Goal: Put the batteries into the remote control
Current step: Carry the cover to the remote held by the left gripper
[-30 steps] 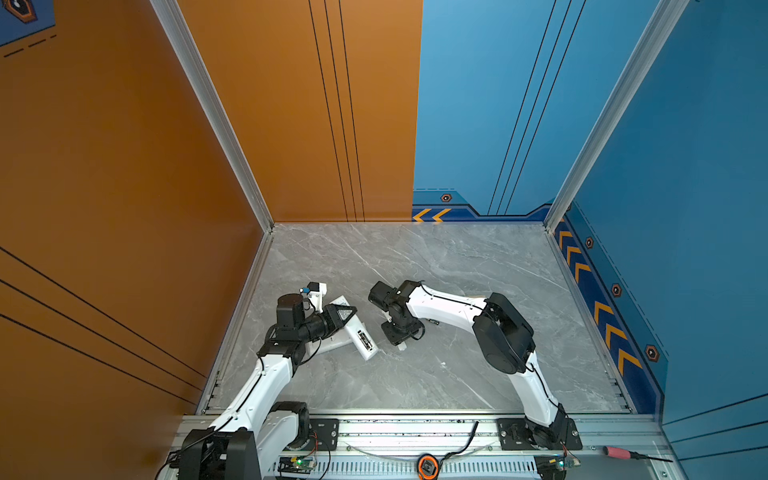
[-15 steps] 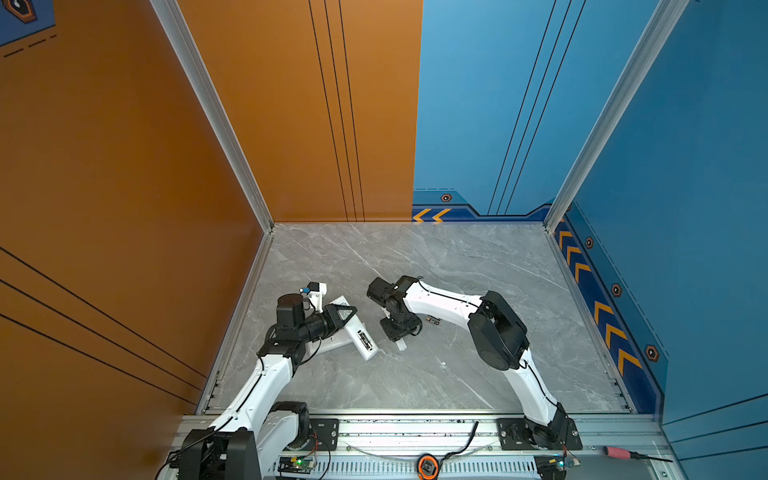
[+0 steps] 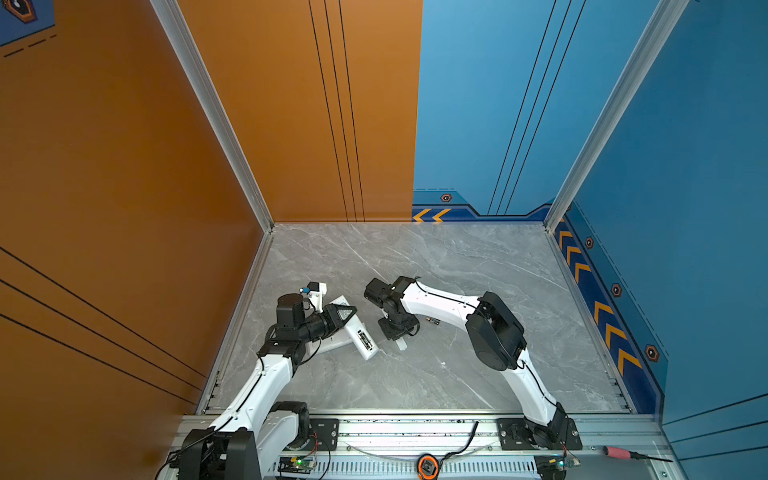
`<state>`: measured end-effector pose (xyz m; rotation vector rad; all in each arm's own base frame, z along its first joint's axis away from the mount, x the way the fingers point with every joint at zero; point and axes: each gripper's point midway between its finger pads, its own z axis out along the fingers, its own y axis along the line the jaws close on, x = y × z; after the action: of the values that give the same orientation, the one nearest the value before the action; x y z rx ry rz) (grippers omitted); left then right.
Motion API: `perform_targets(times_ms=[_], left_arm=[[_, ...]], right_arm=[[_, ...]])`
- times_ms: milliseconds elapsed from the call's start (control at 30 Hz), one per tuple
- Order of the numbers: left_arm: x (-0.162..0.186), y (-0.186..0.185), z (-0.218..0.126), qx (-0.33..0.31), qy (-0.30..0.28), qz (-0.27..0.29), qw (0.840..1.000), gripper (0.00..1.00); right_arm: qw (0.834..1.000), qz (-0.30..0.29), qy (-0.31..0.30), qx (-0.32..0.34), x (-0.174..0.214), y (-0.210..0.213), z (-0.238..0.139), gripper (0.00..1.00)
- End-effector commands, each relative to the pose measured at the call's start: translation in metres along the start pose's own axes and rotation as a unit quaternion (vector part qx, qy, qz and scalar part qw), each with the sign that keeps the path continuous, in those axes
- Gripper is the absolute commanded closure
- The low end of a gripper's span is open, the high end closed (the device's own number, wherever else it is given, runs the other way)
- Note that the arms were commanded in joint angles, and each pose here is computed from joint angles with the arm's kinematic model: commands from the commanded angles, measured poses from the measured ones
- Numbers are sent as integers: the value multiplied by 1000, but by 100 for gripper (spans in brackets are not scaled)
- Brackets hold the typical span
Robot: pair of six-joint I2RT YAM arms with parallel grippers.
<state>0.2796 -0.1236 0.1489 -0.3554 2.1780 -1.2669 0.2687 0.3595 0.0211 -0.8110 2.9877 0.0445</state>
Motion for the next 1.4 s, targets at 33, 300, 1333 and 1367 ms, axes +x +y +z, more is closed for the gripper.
perform_targets(times_ms=[33, 300, 1333, 1367], left_arm=[[-2, -2, -1, 7, -5, 5, 1000, 100], [-4, -6, 1, 10, -4, 12, 1000, 100], [-12, -52, 19, 104, -16, 13, 994, 100], [-11, -52, 19, 104, -16, 12, 994, 100]], right_arm=[[1000, 0, 10, 29, 5, -8, 19, 75], [999, -13, -29, 15, 4, -4, -7, 88], [953, -86, -285, -61, -13, 69, -180, 99], [953, -89, -284, -60, -13, 69, -177, 99]])
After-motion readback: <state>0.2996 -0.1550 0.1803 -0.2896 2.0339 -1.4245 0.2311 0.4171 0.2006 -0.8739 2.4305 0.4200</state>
